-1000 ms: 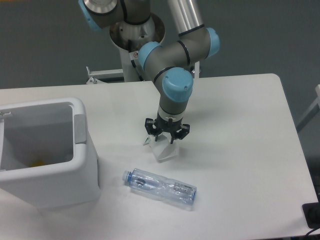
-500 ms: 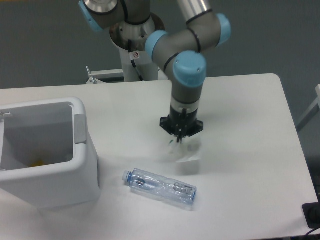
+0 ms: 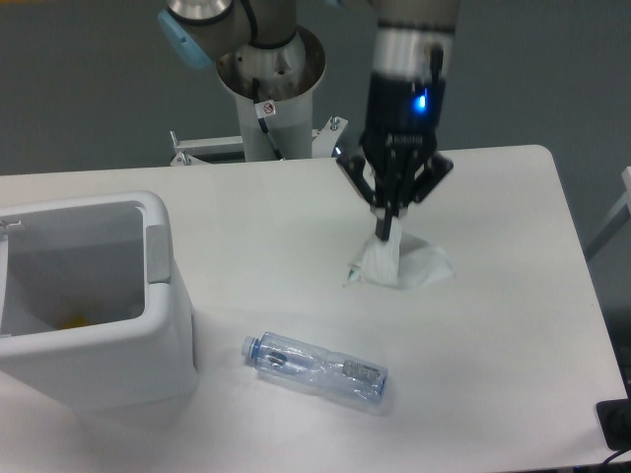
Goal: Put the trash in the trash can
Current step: 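Carry the wrapper over the white bin and open the gripper, then move the gripper over the clear water bottle and lower it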
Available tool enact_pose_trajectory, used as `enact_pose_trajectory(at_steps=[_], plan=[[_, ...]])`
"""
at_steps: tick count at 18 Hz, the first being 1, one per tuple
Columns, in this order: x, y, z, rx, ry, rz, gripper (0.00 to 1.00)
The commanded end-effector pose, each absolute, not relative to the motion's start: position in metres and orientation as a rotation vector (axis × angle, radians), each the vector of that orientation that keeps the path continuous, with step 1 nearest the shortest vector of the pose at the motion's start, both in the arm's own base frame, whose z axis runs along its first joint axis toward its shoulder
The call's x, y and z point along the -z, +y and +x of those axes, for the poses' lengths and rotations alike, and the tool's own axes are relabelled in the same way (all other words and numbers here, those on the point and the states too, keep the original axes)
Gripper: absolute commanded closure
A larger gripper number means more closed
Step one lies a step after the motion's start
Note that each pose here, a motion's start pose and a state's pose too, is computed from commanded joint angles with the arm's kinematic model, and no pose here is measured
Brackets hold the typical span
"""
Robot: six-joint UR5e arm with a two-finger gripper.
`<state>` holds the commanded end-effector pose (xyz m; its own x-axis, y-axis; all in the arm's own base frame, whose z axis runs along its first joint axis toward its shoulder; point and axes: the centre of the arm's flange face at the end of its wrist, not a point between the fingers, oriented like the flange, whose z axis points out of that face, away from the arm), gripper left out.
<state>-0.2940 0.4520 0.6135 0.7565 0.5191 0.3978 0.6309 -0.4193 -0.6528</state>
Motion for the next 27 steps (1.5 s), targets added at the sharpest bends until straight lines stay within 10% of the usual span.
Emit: enact_pose_trajectory(at_steps=[8, 15, 17, 20, 27], plan=[[-0.592, 0.524, -0.114, 0.414, -0.51, -2.268, 1.0], [-0.537, 0.576, -0.095, 0.478, -0.444, -2.351, 1.0], [-0.526, 0.582, -0.094, 0.484, -0.443, -2.364, 0.75], [-0.529, 0.583, -0.096, 0.456, -0.397, -2.366, 0.0], [-0.542, 0.579, -0.096, 0.441, -0.402, -2.349, 0.0]])
